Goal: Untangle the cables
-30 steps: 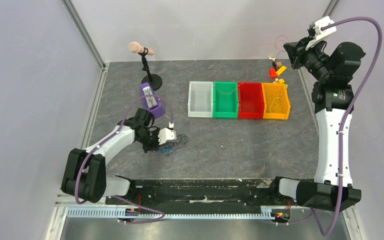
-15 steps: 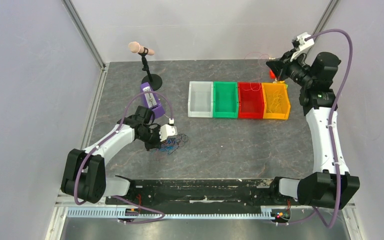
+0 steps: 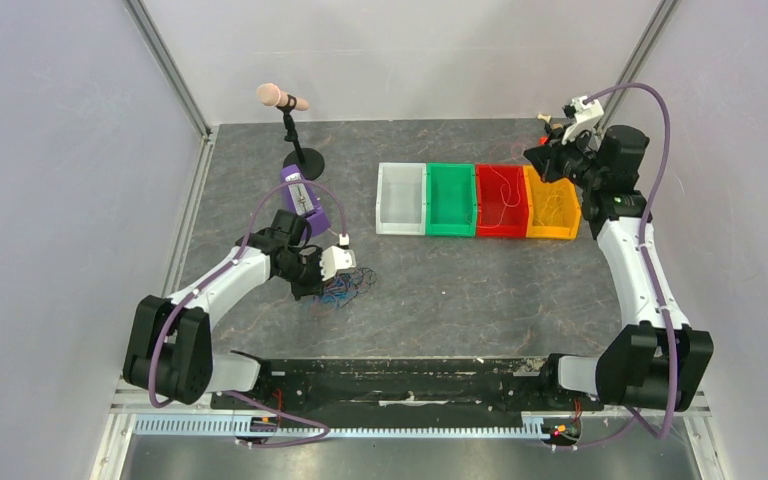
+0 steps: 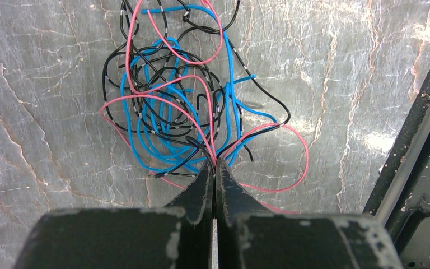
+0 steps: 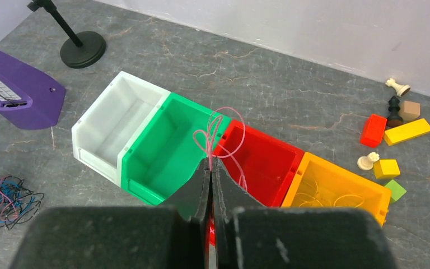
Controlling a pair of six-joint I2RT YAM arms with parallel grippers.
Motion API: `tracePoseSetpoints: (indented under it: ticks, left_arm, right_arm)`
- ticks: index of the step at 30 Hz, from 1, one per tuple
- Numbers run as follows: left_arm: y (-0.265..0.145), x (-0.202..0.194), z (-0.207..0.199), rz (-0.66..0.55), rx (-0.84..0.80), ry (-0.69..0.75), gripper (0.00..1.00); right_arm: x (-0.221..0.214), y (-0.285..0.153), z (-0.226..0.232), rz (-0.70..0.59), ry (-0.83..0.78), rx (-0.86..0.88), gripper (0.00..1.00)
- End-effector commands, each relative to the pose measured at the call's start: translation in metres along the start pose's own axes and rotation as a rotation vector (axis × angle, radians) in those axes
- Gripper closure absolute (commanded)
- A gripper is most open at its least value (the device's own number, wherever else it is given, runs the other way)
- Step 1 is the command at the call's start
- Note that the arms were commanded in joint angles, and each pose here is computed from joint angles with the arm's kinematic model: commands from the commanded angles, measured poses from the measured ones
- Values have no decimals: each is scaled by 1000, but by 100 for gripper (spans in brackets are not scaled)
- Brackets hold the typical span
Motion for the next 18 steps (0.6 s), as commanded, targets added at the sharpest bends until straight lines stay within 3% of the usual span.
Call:
tracePoseSetpoints:
  ticks: [1, 18]
  left_arm:
    - [-3, 14, 6, -49, 12, -3, 98]
    - [-1, 12, 8, -36, 14, 18, 98]
  right_arm:
    - [3, 5, -6, -29, -41, -57, 100]
    - [64, -24, -3, -164, -107, -139, 100]
Point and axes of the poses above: each gripper's point midway between its finger pads, its own y axis out along the fingers, its own z axis along the line the jaws close on, x = y × z, the point moved 6 cm from there along -y, back along the fingers, and after that the axes turned 5 degrees about -y, right-handed, at the moved point
